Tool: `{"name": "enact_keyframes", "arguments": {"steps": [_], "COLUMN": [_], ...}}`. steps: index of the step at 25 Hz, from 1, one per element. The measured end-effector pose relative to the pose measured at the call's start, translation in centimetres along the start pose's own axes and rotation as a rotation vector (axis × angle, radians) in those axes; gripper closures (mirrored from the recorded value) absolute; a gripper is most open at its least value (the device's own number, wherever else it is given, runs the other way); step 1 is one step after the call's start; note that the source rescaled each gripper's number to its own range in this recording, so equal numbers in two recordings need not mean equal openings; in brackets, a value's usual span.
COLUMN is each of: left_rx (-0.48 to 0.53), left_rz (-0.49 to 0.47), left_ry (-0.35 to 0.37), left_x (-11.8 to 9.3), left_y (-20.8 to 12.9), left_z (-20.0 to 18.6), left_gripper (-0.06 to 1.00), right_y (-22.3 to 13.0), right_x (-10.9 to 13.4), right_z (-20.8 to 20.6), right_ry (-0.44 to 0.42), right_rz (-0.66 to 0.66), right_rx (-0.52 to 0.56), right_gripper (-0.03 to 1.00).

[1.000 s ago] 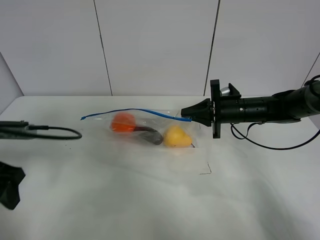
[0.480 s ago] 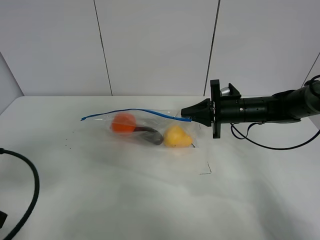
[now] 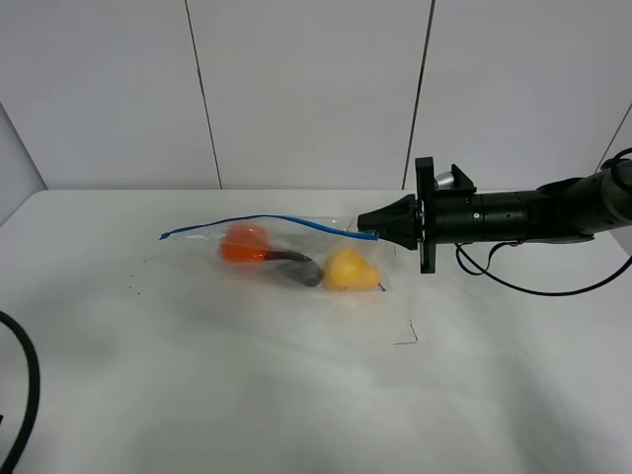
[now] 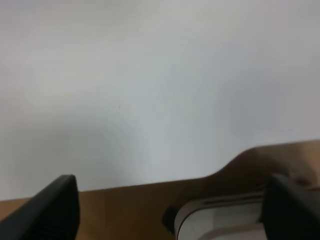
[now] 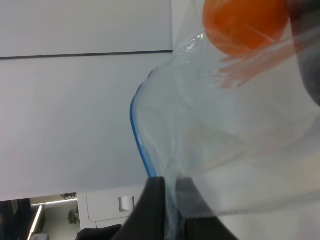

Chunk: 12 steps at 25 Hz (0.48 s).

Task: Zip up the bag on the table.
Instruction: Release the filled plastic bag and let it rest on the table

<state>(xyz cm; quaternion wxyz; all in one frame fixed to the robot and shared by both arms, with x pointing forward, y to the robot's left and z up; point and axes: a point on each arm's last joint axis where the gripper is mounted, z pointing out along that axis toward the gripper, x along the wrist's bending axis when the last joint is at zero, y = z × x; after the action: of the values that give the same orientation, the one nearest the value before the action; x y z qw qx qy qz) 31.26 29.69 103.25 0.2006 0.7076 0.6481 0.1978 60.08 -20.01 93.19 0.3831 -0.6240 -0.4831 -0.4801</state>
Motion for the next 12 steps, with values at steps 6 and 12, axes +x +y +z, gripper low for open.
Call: {"name": "enact_keyframes", "arguments": {"steps": [6,12], "left_rx": [-0.163,-0.399], "left_rz": [-0.071,-0.074], "left_ry": [0.049,0.055], "left_x": [0.4,0.1], "left_y": [-1.4,-3.9], "left_z": [-2.1,-4.7], "left_gripper": [-0.06,-0.06], "right_y": [0.0,0.0], "right_x": [0.0,0.0], "right_z": [0.0,0.0], "right_ry": [0.000,-0.001], "right_rz": [0.000,0.000], "right_rx": [0.000,-0.001], "right_gripper": [0.96,0.96]}}
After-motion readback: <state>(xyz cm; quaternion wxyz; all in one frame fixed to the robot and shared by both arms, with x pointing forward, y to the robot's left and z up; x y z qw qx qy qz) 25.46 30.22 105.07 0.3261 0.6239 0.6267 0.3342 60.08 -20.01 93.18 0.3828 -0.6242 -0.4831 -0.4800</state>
